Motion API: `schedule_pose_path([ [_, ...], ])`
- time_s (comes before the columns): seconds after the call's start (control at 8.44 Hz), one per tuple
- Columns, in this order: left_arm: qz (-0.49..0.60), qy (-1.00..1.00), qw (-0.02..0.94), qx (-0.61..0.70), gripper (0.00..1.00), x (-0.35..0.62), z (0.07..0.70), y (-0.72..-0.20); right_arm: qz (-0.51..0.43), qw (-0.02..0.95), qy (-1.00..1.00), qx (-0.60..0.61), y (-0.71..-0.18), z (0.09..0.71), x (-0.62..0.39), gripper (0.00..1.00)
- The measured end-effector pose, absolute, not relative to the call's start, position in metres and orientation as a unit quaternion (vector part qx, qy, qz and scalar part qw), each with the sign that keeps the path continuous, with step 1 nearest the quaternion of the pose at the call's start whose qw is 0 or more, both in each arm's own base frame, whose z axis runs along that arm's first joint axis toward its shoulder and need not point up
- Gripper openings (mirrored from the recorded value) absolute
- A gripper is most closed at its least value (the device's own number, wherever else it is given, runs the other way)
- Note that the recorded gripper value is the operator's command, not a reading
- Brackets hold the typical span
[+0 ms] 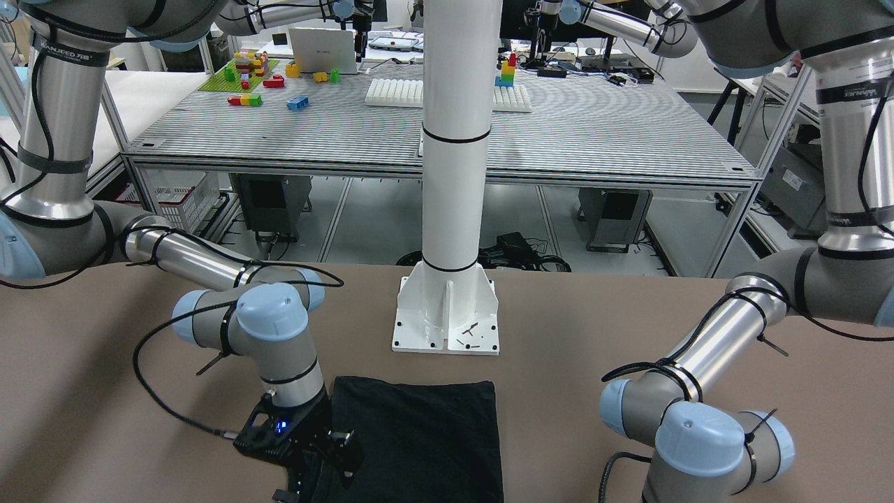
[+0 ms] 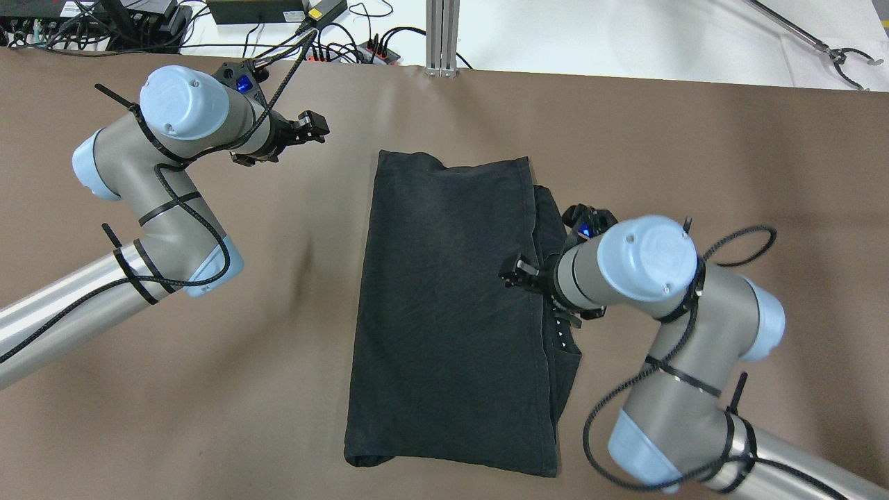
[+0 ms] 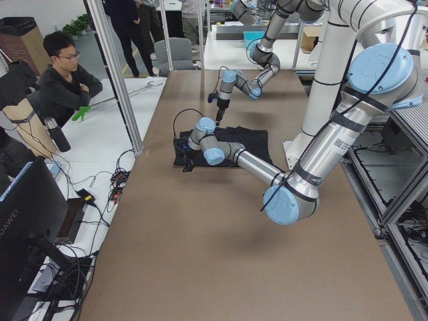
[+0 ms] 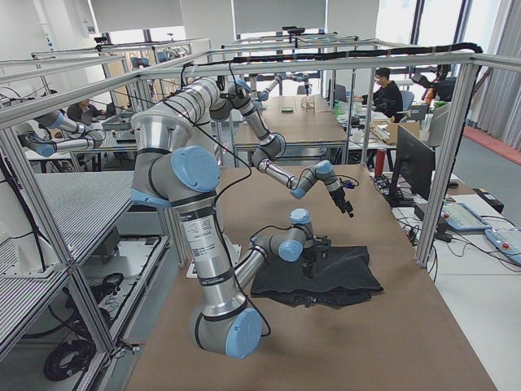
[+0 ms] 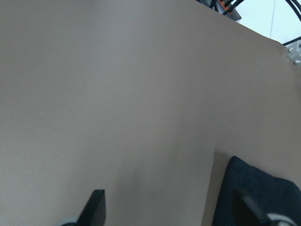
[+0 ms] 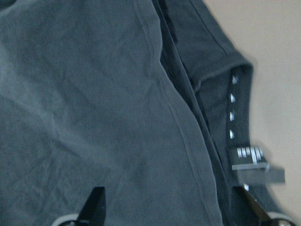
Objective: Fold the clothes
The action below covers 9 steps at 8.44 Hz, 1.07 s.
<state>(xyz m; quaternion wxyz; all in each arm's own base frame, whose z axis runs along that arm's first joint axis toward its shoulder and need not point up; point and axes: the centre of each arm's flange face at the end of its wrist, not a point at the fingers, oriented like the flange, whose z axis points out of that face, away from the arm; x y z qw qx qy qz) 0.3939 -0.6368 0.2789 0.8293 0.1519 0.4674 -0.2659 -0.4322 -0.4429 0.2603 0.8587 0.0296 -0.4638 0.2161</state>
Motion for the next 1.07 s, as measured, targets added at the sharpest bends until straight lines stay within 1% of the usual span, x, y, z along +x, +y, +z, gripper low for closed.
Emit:
schedule_pose_path([
  [0.24,-0.265,0.469,0.829,0.153,0.95,0.394,0.277,-0.636,0.301,0.831,-0.467,0.013,-0.373,0.264,-0.451,0.95],
  [0.47,-0.267,0.474,0.826,0.151,0.94,0.395,0.273,-0.633,0.334,0.821,-0.462,0.024,-0.313,0.276,-0.483,0.95],
  [0.71,-0.268,0.477,0.824,0.148,0.94,0.398,0.270,-0.629,0.365,0.811,-0.457,0.010,-0.283,0.290,-0.483,0.94],
  [1.07,-0.267,0.480,0.822,0.149,0.94,0.399,0.267,-0.627,0.378,0.815,-0.440,0.004,-0.250,0.313,-0.499,0.92],
])
